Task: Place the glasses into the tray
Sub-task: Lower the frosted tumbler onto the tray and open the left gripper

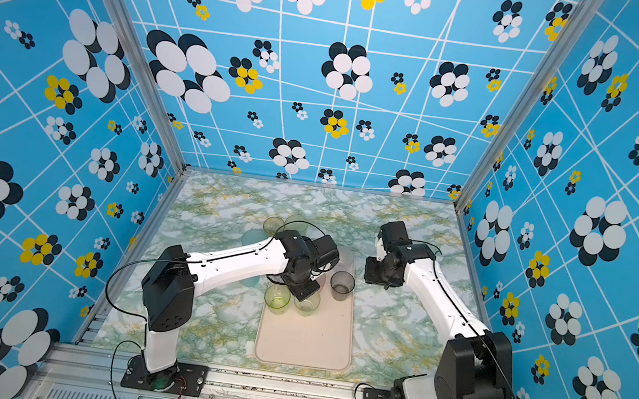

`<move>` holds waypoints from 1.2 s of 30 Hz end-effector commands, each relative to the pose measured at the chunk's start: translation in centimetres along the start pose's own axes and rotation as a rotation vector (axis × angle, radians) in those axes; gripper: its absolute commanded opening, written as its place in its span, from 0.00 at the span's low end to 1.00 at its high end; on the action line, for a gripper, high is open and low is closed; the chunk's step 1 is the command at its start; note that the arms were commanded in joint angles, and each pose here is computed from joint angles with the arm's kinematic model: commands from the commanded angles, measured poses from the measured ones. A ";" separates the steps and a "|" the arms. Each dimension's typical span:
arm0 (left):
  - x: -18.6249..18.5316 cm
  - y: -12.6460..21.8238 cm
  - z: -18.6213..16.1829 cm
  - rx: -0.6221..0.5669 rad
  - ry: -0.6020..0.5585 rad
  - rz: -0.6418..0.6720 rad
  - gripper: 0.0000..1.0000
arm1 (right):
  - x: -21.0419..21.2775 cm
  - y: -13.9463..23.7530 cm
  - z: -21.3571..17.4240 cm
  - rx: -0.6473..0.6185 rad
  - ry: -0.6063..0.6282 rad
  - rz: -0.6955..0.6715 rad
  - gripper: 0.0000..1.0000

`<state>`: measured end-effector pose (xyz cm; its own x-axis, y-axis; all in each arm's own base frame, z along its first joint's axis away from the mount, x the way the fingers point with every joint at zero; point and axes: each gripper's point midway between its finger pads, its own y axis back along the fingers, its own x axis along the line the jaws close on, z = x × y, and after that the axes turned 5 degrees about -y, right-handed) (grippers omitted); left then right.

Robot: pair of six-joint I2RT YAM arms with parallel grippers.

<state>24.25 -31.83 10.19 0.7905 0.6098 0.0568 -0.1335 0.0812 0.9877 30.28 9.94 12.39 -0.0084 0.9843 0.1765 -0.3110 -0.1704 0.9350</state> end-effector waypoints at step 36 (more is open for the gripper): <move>0.4 -2.5 -1.1 0.043 0.011 0.013 0.19 | -0.7 -0.5 -0.9 0.049 -0.025 -0.031 0.44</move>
<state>24.34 -31.65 8.44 0.7886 0.6116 0.0638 -0.1328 0.0681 0.9888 30.28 9.94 12.17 -0.0057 0.9845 0.1750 -0.3041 -0.1684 0.9376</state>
